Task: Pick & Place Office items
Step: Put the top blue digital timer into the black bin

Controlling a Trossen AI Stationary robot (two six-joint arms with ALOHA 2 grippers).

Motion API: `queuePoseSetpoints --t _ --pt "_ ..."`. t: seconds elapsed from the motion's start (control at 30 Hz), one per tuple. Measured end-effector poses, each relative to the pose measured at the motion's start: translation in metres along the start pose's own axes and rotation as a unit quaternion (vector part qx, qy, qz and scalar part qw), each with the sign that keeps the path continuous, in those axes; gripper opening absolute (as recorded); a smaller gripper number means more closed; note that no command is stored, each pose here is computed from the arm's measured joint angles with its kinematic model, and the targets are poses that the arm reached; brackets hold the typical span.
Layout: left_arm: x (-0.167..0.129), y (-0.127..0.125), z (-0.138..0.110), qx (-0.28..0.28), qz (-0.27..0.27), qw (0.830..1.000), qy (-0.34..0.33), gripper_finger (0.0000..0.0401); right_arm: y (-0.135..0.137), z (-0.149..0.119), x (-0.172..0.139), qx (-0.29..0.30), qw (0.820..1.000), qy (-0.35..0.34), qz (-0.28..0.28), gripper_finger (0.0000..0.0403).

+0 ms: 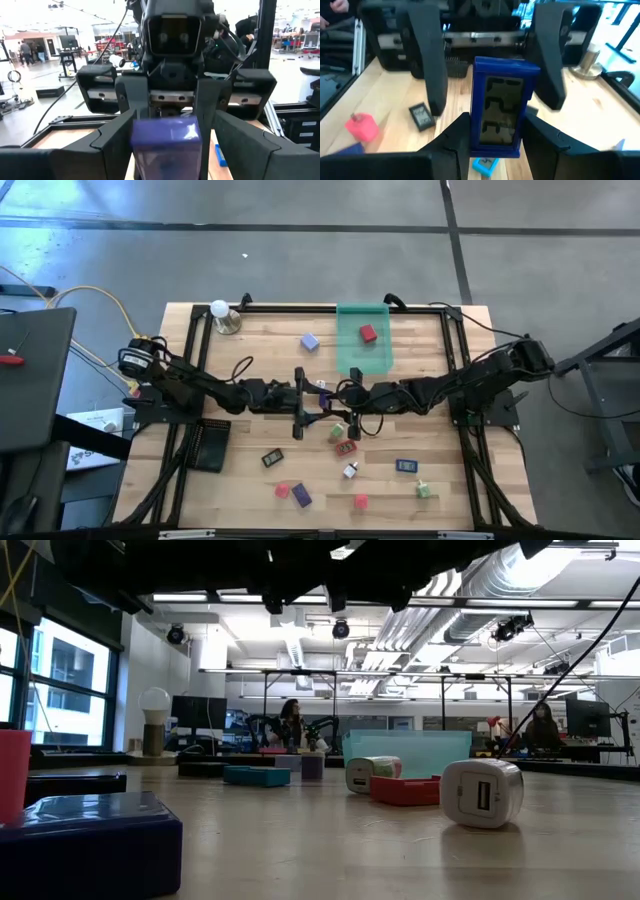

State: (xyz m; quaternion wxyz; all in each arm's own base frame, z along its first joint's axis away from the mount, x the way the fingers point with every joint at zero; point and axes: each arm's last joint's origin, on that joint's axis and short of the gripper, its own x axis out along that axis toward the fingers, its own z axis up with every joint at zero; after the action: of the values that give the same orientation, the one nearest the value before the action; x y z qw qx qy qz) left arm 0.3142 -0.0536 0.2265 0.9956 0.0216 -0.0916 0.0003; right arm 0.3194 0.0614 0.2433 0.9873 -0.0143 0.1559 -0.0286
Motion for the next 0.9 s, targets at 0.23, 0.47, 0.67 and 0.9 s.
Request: queuePoseSetpoints --t 0.23,0.47,0.67,0.9 --pt "-0.0002 -0.0010 0.0001 0.000 -0.001 1.000 0.000 0.0243 0.0001 0.0015 -0.0003 -0.001 1.000 -0.005 0.003 0.0130" --pt "-0.0008 -0.0033 0.0001 0.000 0.013 1.000 0.002 0.0179 0.0006 0.0016 -0.0005 -0.003 1.000 -0.005 0.005 0.0130" --pt "-0.0009 -0.0026 -0.0001 -0.007 0.028 1.000 0.003 0.0146 0.0006 0.0015 -0.0005 -0.008 1.000 -0.005 0.006 0.0130" --pt "-0.0011 -0.0039 -0.0004 -0.006 0.028 1.000 0.005 0.0146 0.0007 0.0013 -0.0005 -0.005 1.000 -0.004 0.007 0.0139"
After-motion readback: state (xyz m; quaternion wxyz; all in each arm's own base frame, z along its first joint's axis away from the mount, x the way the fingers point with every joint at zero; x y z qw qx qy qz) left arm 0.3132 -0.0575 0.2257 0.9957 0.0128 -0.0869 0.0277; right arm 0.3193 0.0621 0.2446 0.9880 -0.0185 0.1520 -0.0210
